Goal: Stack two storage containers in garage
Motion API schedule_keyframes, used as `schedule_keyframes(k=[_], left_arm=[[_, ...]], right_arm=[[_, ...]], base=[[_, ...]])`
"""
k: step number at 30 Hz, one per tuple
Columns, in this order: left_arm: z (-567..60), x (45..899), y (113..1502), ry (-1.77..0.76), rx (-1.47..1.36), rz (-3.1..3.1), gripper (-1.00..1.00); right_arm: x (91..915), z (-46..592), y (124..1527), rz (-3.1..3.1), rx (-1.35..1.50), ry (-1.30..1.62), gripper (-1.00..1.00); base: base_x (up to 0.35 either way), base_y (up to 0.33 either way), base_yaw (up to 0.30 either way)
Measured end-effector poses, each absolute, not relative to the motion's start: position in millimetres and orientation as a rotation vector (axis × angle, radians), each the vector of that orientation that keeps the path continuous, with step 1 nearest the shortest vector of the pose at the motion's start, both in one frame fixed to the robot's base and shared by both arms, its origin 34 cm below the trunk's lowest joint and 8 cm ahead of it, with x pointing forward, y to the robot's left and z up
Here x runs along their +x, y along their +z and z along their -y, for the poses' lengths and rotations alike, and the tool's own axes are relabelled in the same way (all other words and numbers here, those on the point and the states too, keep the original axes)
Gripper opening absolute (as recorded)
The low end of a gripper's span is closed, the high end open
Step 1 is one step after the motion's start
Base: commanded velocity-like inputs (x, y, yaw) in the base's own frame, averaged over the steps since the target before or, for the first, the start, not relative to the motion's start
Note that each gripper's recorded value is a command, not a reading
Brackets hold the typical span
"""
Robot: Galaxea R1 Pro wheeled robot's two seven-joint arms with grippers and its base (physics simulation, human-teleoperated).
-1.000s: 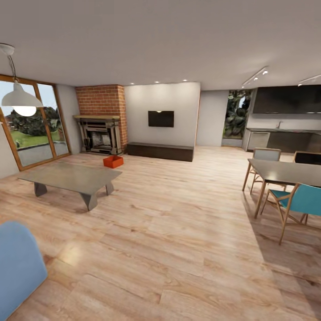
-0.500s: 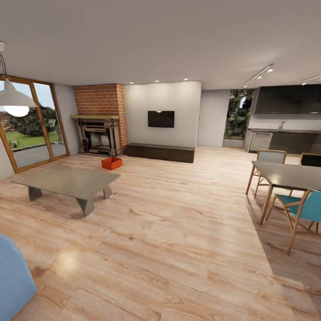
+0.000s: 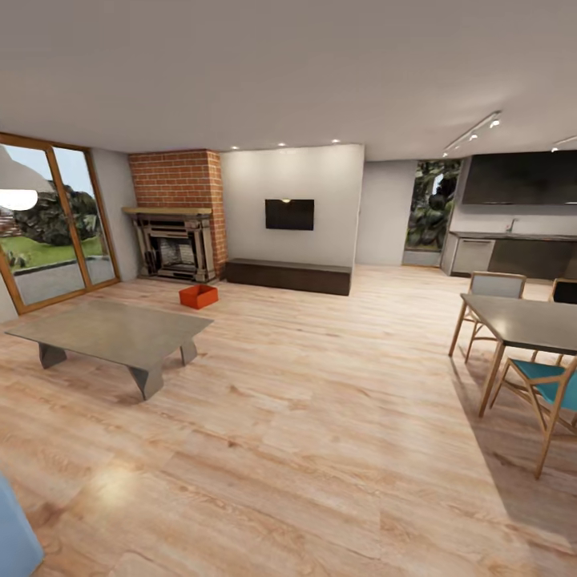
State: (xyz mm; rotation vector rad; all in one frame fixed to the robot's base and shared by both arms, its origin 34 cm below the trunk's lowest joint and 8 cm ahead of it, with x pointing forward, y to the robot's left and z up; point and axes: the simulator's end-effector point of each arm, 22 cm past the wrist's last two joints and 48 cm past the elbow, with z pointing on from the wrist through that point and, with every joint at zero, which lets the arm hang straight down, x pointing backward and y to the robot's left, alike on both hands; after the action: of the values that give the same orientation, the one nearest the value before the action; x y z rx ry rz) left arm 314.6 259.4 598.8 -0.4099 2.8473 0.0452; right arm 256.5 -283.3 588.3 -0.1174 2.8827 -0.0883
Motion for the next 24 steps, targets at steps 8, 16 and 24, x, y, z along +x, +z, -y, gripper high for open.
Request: schedule_keyframes(k=[8,16,24], left_arm=[[-259.4,314.6,598.8,0.045,-0.41,-2.847,1.0],[-259.4,314.6,598.8,0.045,-0.41,-2.847,1.0],[-259.4,314.6,598.8,0.045,-0.41,-2.847,1.0]], right_arm=[[256.5,283.3,588.3,-2.883,-0.117,-0.088,1.0],[256.5,283.3,588.3,-2.883,-0.117,-0.088,1.0],[256.5,283.3,588.3,-2.883,-0.117,-0.088,1.0]], base=[[0.334,0.0,0.0],[0.334,0.0,0.0],[0.334,0.0,0.0]])
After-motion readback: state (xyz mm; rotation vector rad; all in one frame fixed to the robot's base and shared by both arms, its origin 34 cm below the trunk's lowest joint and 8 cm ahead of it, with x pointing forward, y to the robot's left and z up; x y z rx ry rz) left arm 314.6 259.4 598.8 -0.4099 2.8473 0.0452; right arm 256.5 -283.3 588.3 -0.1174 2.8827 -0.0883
